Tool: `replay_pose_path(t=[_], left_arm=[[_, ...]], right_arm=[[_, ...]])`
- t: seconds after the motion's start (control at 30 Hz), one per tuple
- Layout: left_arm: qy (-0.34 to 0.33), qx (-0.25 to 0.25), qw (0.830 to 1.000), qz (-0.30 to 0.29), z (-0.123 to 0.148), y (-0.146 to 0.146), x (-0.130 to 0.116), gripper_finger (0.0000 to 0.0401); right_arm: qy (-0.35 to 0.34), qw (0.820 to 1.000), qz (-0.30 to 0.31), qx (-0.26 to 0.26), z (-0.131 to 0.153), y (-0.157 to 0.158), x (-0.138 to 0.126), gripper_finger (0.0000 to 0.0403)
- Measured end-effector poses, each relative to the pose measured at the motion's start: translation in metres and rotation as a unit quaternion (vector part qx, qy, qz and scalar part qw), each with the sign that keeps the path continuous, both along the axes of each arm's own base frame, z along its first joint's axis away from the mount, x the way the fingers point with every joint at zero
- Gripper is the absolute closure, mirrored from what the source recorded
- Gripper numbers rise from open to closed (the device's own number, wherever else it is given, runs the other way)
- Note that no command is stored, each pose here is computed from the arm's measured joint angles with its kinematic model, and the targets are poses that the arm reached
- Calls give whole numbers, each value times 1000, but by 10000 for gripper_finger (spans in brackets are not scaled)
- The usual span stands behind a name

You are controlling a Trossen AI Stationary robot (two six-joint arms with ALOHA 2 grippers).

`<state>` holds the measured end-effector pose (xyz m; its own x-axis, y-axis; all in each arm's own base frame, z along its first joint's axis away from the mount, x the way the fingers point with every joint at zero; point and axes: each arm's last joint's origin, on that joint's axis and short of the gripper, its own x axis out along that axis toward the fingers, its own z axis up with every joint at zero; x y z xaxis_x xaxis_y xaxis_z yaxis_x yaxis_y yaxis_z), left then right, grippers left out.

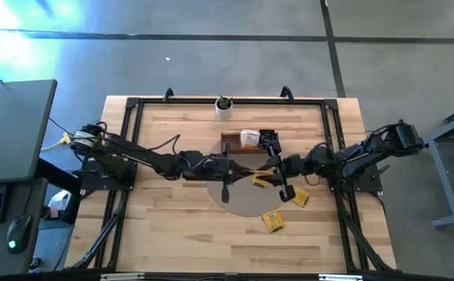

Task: Pick & Place Tea
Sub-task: Put the yellow tea bag into the left section of the wooden organizer

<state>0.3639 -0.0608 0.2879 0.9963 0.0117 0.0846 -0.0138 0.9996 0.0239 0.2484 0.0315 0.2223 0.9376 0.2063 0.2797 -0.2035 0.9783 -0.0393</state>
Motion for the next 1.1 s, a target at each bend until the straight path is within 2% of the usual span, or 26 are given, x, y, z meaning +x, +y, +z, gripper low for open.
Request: replay_pose_path(t=[0.13, 0.27, 0.33, 0.47, 0.53, 0.7, 0.73, 0.9, 1.0, 1.1], left_arm=[[71, -2, 997, 42, 6, -1, -16, 400], [126, 6, 991, 37, 25, -8, -38, 401], [158, 6, 986, 49, 30, -8, -48, 401], [243, -2, 962, 123, 33, 10, -52, 401], [282, -18, 948, 148, 39, 23, -54, 401], [409, -67, 886, 210, 28, 71, -49, 401], [426, -77, 876, 213, 24, 81, -45, 401], [464, -128, 862, 161, 5, 123, -32, 401], [500, -137, 841, 152, -18, 142, -25, 401], [518, -139, 831, 147, -35, 157, -20, 401]], right_arm=[[47, 996, -79, -13, -8, -4, 4, 314], [138, 975, -169, -39, -29, -10, 5, 315], [150, 971, -184, -41, -30, -10, 5, 315], [230, 956, -180, -29, -47, -11, 3, 315], [229, 958, -174, -16, -46, -10, 3, 315], [225, 961, -162, -11, -45, -9, 3, 315], [222, 962, -160, -10, -44, -9, 3, 315], [234, 966, -109, -15, -46, -6, 3, 315], [240, 968, -69, -16, -47, -4, 3, 315], [249, 967, -45, -19, -49, -3, 2, 315]])
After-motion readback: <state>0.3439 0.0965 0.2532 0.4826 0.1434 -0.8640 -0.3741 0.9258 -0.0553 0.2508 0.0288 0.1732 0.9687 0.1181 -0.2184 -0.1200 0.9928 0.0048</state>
